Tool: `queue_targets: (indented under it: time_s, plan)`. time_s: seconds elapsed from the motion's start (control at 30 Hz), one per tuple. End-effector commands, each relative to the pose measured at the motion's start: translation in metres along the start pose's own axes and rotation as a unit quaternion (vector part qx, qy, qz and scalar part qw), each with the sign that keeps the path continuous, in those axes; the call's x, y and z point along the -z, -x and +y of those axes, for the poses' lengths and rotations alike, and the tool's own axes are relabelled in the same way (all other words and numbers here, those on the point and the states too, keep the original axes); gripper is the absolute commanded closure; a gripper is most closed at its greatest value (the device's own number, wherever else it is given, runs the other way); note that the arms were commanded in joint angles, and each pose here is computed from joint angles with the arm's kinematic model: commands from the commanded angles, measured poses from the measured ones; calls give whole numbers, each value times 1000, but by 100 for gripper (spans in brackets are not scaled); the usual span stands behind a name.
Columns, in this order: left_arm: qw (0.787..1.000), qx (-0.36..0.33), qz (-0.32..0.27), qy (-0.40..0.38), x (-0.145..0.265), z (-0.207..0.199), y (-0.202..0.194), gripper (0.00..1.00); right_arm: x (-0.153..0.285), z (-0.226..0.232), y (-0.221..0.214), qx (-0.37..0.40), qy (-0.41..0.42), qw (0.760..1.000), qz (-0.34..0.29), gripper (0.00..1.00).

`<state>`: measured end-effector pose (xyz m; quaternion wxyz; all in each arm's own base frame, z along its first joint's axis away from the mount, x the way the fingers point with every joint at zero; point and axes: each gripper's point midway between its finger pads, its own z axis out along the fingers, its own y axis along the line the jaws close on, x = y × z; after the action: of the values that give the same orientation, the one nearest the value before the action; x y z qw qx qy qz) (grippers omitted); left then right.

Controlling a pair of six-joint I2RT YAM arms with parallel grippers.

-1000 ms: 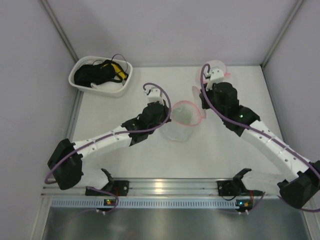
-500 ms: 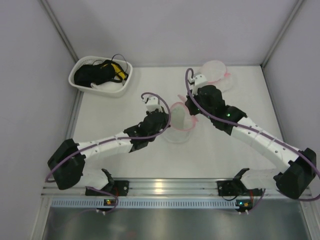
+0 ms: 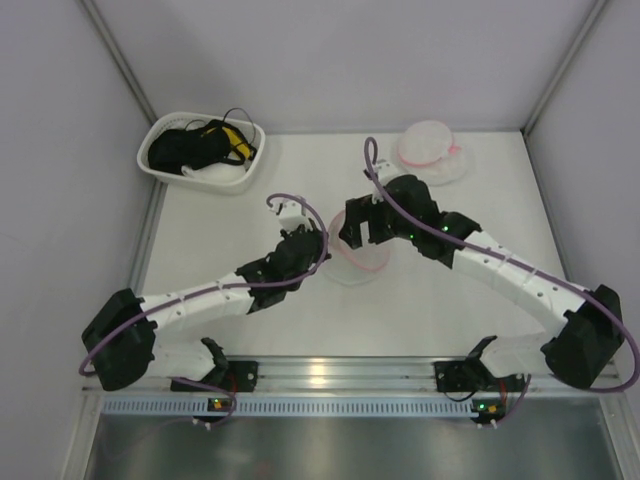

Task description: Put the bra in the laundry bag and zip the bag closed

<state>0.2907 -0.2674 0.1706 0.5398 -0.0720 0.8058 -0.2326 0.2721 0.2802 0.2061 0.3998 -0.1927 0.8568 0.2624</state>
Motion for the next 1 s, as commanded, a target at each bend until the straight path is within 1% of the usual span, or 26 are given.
queue_targets:
  time_s: [0.0, 0.03, 0.07, 0.13, 0.17, 0.2, 0.23, 0.27, 0.4, 0.47, 0.5, 0.57, 0.6, 0.63, 0.67, 0.73, 0.77, 0.83, 0.87, 0.9, 0.93, 0.97]
  plan:
    - [999, 18, -29, -7, 3, -4, 14, 100, 29, -3, 51, -21, -29, 997, -68, 7]
    - [999, 17, -32, -4, 3, -3, 15, 100, 36, -9, 53, -26, -43, 996, -72, 4]
    - [999, 15, -32, -4, 3, -2, 15, 100, 38, -29, 53, -50, -73, 993, -78, 4]
    - [1000, 8, -30, -2, 3, 0, 13, 100, 39, -49, 49, -81, -92, 989, -80, 4]
    - [1000, 7, -29, -3, 3, 0, 13, 100, 34, -74, 33, -114, -107, 985, -68, 5]
    - [1000, 4, -26, -4, 3, 1, 11, 100, 33, -87, 26, -132, -117, 982, -70, 6]
    - [1000, 2, -21, -8, 4, 0, 8, 100, 34, -96, 28, -141, -121, 979, -89, 9]
    - [1000, 2, -17, -9, 4, 1, 5, 100, 31, -117, 8, -161, -149, 973, -79, 9]
    - [1000, -7, 8, -24, 5, 1, -10, 100, 16, -133, -18, -174, -163, 969, -68, 9]
    - [998, -27, 19, -46, 7, -7, -11, 100, 6, -139, -34, -188, -168, 966, -57, 9]
    - [996, -48, 41, -62, 10, -11, -17, 100, 3, -140, -31, -190, -164, 966, -68, 9]
    - [995, -60, 44, -68, 12, -21, -7, 100, -2, -147, -40, -204, -172, 961, -72, 10]
    - [995, -67, 43, -64, 14, -23, 0, 100, -4, -150, -36, -209, -171, 959, -87, 11]
    - [993, -95, 58, -51, 16, -17, -2, 99, -6, -152, -36, -215, -170, 957, -94, 12]
    - [993, -97, 45, -58, 17, -28, 14, 98, -7, -157, -40, -235, -175, 951, -96, 12]
    - [987, -143, 65, -26, 21, -14, 16, 89, -8, -159, -26, -249, -164, 945, -134, 15]
    - [988, -145, 52, -26, 23, -24, 34, 66, -10, -162, -29, -265, -165, 940, -140, 15]
    - [981, -185, 57, -12, 27, -21, 46, 40, -12, -163, -25, -271, -162, 936, -154, 18]
    - [981, -188, 42, -17, 30, -33, 66, 20, -14, -166, -28, -278, -166, 933, -156, 19]
    - [981, -192, 32, -19, 31, -39, 78, 14, -15, -166, -28, -279, -166, 933, -156, 20]
    - [976, -214, 34, -23, 28, -43, 81, 4, -16, -167, -29, -278, -168, 933, -154, 20]
    - [974, -223, 37, -30, 27, -49, 85, 2, -15, -169, -30, -278, -172, 932, -154, 20]
